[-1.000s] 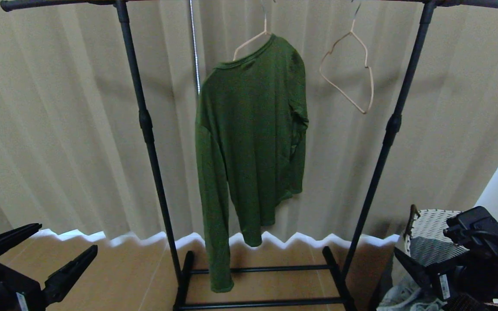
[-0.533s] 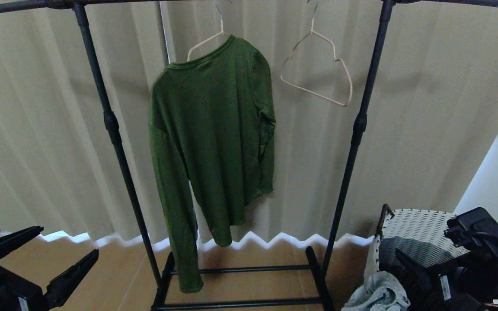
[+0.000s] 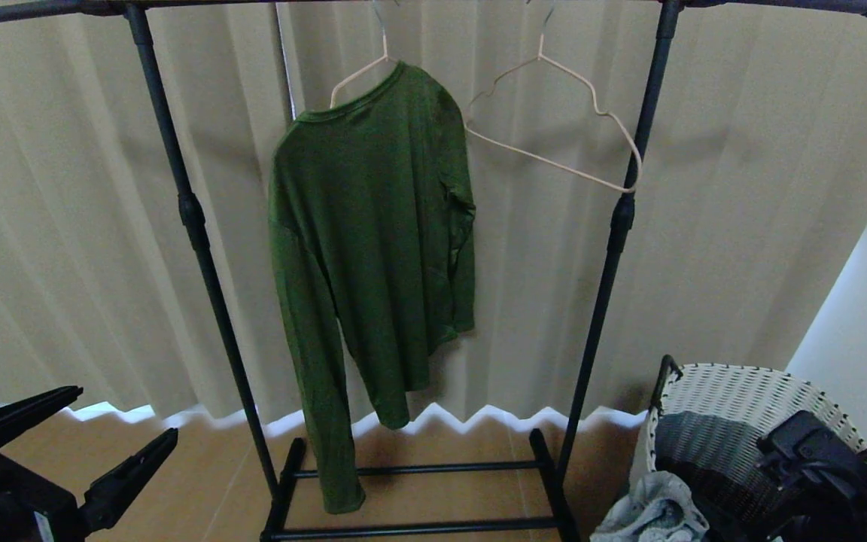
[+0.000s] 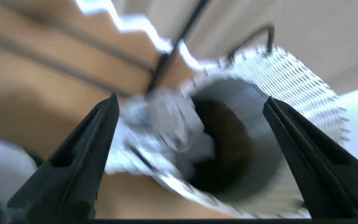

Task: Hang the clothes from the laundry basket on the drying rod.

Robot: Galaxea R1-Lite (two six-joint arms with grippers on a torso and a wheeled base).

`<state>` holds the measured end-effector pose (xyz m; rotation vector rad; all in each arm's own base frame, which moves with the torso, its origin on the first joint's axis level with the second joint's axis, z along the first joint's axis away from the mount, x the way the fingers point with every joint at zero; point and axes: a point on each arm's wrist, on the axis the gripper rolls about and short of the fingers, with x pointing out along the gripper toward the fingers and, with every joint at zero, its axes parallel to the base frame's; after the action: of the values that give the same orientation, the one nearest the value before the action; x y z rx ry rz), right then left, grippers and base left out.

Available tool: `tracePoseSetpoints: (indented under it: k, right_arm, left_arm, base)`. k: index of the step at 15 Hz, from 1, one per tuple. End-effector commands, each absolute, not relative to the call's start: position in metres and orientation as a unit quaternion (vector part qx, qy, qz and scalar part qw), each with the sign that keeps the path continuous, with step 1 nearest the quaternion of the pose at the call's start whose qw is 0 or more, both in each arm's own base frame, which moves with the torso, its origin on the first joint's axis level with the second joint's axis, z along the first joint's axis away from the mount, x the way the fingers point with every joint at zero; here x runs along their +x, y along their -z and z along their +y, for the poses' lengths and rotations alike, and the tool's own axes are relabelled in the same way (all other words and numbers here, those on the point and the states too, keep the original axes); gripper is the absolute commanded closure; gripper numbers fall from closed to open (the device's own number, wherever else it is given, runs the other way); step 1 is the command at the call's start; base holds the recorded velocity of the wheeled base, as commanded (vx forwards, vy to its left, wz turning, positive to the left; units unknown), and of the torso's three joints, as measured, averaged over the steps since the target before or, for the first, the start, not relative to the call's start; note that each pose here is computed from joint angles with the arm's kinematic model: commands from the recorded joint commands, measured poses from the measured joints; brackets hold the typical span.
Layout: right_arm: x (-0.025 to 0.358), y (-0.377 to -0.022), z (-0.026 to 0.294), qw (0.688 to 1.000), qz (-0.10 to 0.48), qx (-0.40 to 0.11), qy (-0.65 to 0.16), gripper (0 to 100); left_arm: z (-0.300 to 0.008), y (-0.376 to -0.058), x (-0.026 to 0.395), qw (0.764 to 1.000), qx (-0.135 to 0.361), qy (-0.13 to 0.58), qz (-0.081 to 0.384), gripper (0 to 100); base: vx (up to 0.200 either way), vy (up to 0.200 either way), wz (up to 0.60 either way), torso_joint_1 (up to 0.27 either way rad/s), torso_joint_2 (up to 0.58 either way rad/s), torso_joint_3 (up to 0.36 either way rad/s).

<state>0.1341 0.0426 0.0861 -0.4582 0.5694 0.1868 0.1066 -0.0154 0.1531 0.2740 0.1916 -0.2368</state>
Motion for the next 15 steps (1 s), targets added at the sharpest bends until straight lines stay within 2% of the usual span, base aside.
tracePoseSetpoints:
  k: [1,2,3,6,10,15]
  right_arm:
    - [0.144,-0.082,0.042,0.912,0.308,-0.254,-0.093,0]
    - [0.144,-0.082,0.042,0.912,0.308,-0.254,-0.093,0]
    - [0.156,-0.078,0.045,0.893,0.347,-0.268,-0.099,0]
    - [0.174,-0.068,0.051,0.875,0.384,-0.275,-0.106,0]
    - [0.192,-0.041,0.057,0.844,0.439,-0.286,-0.114,0]
    - [0.208,-0.024,0.055,0.829,0.47,-0.286,-0.102,0]
  left_arm:
    - [-0.015,-0.156,0.108,0.98,0.135,0.116,0.092,0]
    - [-0.015,-0.156,0.108,0.98,0.135,0.116,0.092,0]
    - [-0.014,-0.162,0.109,0.983,0.127,0.106,0.08,0]
    - [-0.009,-0.172,0.109,0.989,0.107,0.082,0.062,0]
    - [-0.01,-0.172,0.109,0.988,0.106,0.096,0.062,0]
    - [-0.01,-0.171,0.11,0.988,0.106,0.097,0.063,0]
  base:
    - [0.0,0.0,0.0,0.0,0.0,0.0]
    - [0.0,0.0,0.0,0.0,0.0,0.0]
    - [0.0,0.0,0.0,0.0,0.0,0.0]
    - [0.0,0.0,0.0,0.0,0.0,0.0]
    - [0.0,0.0,0.0,0.0,0.0,0.0]
    - [0.0,0.0,0.0,0.0,0.0,0.0]
